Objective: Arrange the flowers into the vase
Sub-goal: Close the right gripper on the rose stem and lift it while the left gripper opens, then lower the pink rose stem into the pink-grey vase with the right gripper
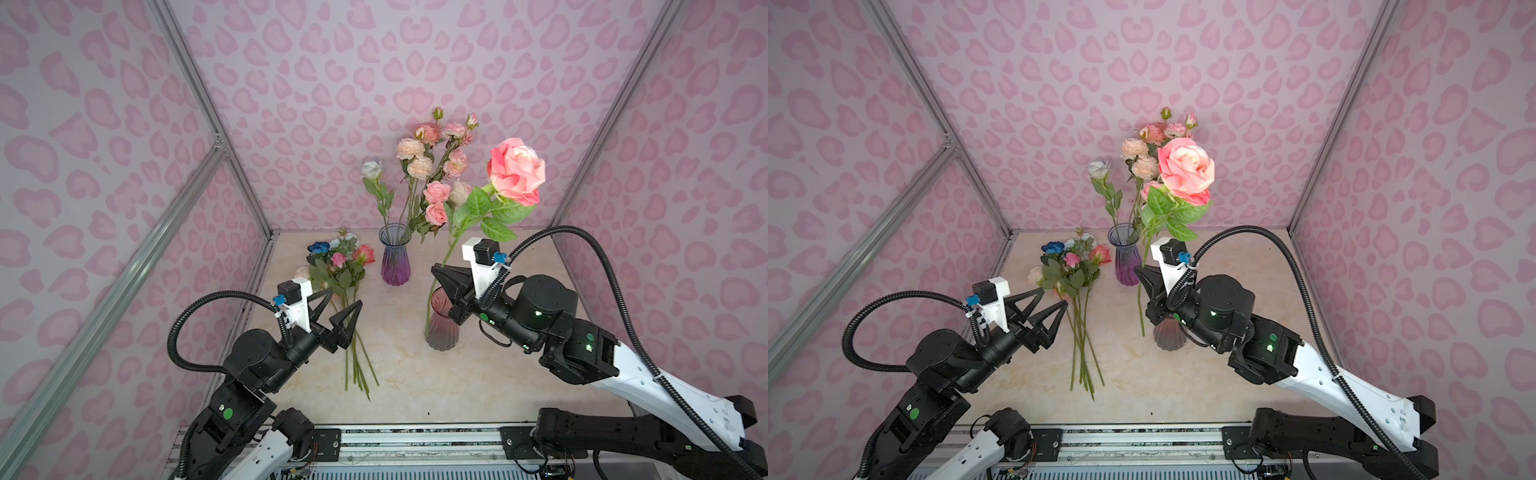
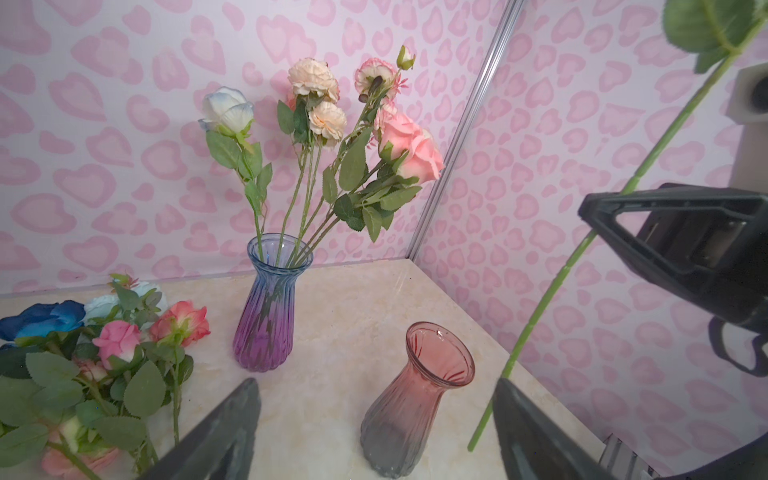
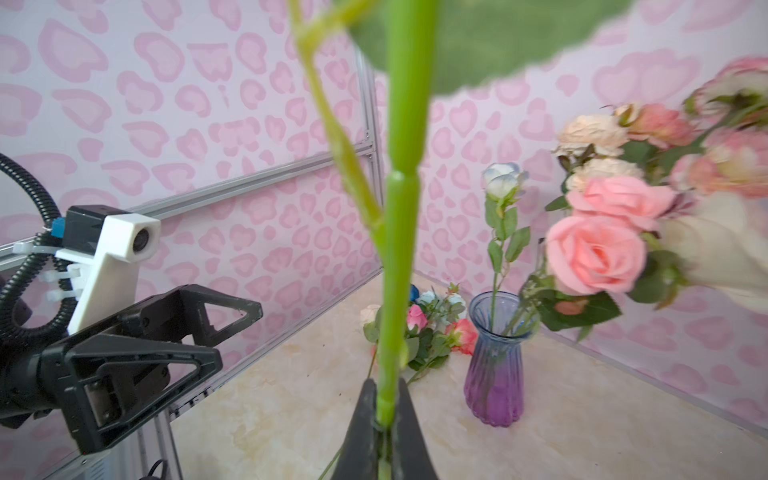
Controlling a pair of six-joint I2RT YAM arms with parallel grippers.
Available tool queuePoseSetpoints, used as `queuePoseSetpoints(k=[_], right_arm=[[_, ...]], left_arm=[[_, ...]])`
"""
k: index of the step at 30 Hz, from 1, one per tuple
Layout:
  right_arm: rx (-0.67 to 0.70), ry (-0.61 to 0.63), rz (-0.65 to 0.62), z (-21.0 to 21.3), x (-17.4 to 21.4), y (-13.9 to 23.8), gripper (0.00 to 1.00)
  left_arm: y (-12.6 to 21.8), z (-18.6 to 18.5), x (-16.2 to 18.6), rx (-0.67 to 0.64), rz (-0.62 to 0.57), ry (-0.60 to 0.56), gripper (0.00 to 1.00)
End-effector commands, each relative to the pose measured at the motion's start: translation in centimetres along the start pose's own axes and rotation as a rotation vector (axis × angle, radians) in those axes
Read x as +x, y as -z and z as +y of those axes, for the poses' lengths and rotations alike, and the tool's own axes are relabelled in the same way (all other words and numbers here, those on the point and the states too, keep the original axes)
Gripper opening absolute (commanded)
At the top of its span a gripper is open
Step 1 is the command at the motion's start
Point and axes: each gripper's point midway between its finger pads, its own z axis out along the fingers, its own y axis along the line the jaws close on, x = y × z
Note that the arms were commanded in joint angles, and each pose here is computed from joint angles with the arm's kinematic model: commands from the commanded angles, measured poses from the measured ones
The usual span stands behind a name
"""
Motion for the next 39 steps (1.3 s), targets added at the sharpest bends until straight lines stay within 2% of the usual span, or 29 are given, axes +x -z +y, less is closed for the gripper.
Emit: queuePoseSetpoints(k=[1, 8, 13, 19, 28, 33, 39], right_arm=[[0.115, -0.006, -0.054, -3.5, -0.7, 1.3, 0.0], [0.213, -0.065, -0.145, -8.2, -2.2, 3.2, 0.0], [0.245, -0.111, -0.174, -10.3, -2.4, 2.9, 0.0], [0.266, -0.182, -0.099, -12.2, 2.3, 0.3, 0.0], [0.258, -0.374, -0.002, -13.1, 9.9, -2.4, 0.0], [0.244, -0.401, 0.076, -12.1, 13.4, -3.4, 0.0], [0.265, -0.381, 0.142, -11.7, 15.8, -3.6, 0.03]], left_arm=[[-0.6, 0.2, -0.1, -0.005, -0.015, 0.014, 0.88], [-2.3, 0.5, 1.4, -0.008, 0.035, 0.025, 0.87], [-2.9, 0.4, 1.6, 0.001, 0.047, 0.036, 0.87], [-3.1, 0.9, 2.6, -0.014, 0.06, 0.048, 0.86], [-3.0, 1.4, 3.8, -0.024, 0.077, 0.067, 0.86], [-3.3, 1.6, 4.5, -0.024, 0.086, 0.073, 0.86], [-3.6, 1.5, 4.8, -0.018, 0.096, 0.076, 0.86]])
